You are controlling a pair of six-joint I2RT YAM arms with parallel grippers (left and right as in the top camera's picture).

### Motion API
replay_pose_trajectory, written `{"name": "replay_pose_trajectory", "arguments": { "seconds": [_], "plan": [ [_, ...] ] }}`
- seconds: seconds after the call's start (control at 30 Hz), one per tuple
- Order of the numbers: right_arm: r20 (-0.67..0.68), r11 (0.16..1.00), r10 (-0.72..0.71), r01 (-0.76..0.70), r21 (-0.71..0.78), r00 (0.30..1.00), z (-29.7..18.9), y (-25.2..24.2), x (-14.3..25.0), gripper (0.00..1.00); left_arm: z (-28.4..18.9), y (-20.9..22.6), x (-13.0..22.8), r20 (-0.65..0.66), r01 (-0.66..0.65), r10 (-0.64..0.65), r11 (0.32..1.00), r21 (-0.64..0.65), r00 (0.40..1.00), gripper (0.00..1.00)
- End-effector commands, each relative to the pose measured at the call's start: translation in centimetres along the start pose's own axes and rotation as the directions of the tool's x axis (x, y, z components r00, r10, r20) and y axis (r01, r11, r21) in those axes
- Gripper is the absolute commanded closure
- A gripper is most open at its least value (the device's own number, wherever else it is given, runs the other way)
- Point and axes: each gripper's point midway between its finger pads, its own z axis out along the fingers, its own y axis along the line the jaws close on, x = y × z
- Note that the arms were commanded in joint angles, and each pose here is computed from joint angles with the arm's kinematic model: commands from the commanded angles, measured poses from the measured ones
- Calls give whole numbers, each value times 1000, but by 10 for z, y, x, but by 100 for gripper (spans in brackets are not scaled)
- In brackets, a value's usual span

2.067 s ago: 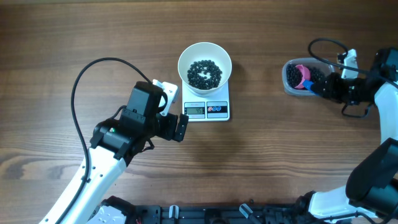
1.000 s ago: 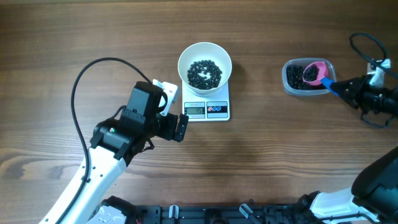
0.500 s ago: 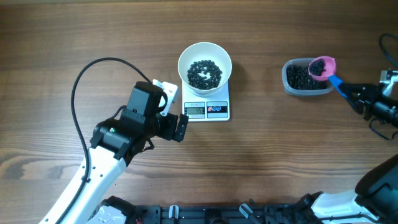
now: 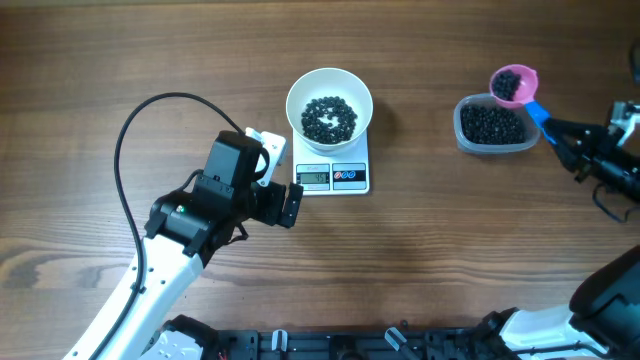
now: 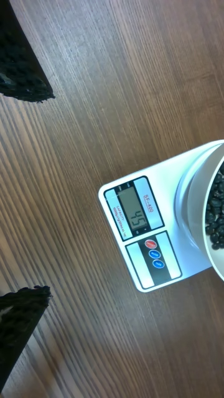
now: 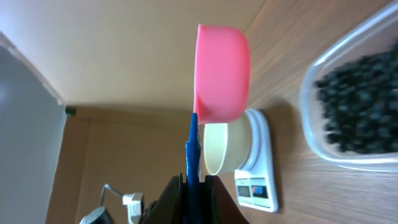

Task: Scoop item into bowl and weigh 150g on scale
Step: 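Lift the filled scoop and carry it leftward toward the white bowl, then tip the pink scoop over the white bowl to pour beans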

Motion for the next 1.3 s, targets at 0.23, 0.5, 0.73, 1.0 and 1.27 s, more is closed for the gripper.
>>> {"name": "replay_pose_trajectory", "arguments": {
  "seconds": [0.23,0.5,0.73,1.0,1.27],
  "plan": [
    [-214,979,-31,-13,-202,976,63,40,41,96,3,4,3,-10,-8,8,1000,-13,1000,0],
    [-353,980,-55,-18,-199,934,102,49,70,96,3,4,3,-10,-8,8,1000,-13,1000,0],
    [-442,994,-78,36,-102,894,141,41,95,96,3,4,3,-10,-8,8,1000,-13,1000,0],
    [-479,983,-124,172,58,869,187,22,120,96,3,4,3,-10,-8,8,1000,-13,1000,0],
    [-469,932,-338,360,-44,816,220,40,132,96,3,4,3,-10,-8,8,1000,-13,1000,0]
  ]
}}
